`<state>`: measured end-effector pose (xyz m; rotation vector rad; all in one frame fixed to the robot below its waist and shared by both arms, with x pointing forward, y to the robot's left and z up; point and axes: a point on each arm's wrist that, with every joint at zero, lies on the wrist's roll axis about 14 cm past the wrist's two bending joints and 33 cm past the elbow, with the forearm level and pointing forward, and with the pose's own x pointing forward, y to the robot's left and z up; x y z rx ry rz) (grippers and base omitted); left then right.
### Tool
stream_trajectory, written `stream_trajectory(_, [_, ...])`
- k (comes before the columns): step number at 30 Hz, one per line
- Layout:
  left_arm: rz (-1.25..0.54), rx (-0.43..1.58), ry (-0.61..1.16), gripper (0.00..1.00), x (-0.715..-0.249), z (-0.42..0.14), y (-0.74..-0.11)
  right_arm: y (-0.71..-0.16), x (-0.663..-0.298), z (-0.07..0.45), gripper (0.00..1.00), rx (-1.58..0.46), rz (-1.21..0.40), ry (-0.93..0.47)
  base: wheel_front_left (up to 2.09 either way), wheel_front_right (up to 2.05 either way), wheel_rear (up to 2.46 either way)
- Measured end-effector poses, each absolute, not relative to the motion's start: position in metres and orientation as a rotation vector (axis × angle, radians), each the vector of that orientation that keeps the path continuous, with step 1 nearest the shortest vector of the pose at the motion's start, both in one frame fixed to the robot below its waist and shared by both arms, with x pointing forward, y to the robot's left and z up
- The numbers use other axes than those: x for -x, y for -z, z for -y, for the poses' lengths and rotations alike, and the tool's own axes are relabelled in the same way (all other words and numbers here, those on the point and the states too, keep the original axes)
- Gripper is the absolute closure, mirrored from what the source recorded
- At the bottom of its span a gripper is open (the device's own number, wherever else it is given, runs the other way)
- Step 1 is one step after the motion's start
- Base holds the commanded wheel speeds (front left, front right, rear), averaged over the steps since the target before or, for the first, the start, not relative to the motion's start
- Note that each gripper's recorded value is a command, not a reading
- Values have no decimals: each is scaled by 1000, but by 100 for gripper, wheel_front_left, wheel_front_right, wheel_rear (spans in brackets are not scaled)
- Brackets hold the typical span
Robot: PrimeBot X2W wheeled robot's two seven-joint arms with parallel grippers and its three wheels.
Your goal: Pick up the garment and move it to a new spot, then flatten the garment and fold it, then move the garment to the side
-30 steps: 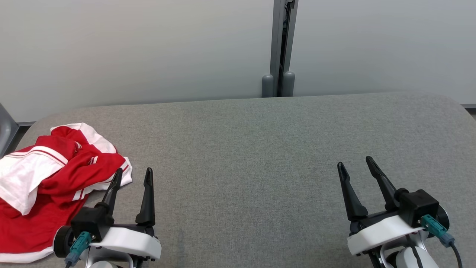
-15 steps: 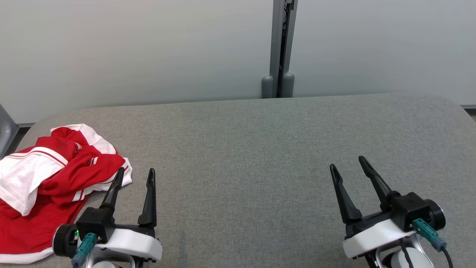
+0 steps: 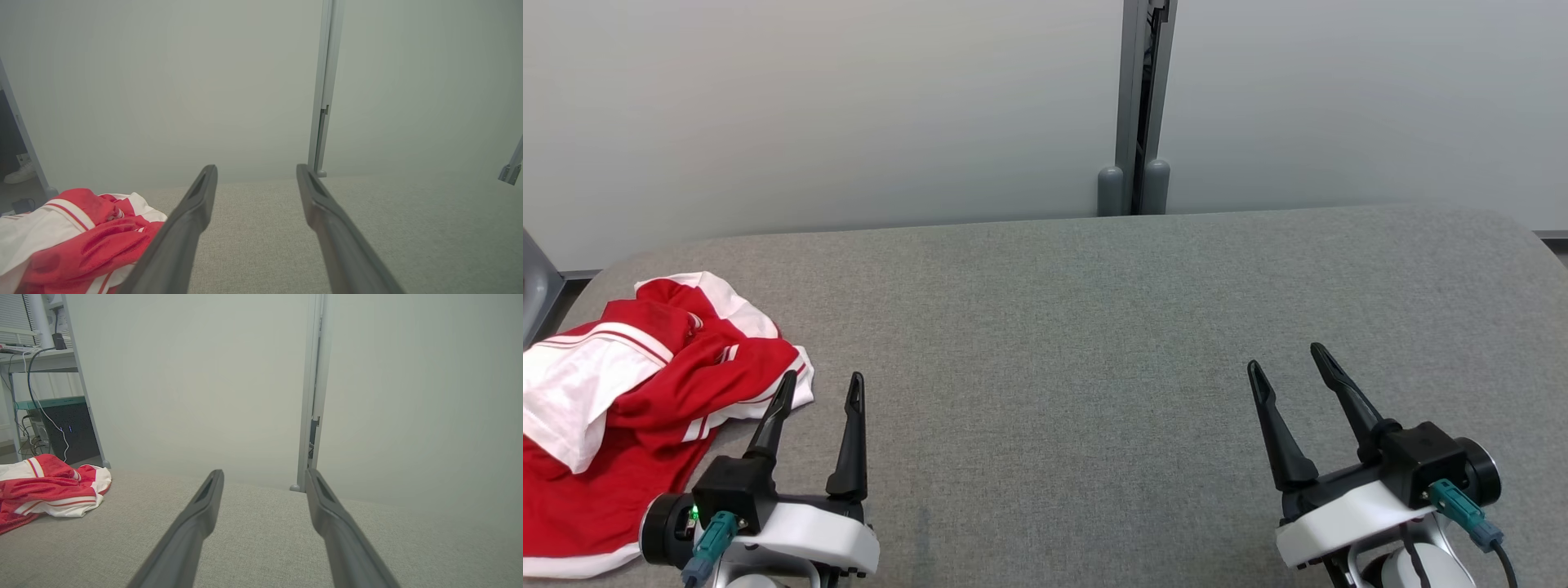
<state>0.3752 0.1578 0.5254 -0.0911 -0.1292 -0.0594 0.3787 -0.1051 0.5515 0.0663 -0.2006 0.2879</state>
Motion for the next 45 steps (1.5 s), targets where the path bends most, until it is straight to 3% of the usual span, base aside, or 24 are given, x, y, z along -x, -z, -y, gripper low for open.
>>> stream_trajectory(19, [122, 89, 2, 0, -367, -177, -522, -554, -382, 92, 0, -80, 207, -326, 0, 0, 0])
stream_trajectory(45, [105, 72, -387, 0, -282, -296, -508, -551, -382, -30, 0, -149, 164, -669, 0, 0, 0])
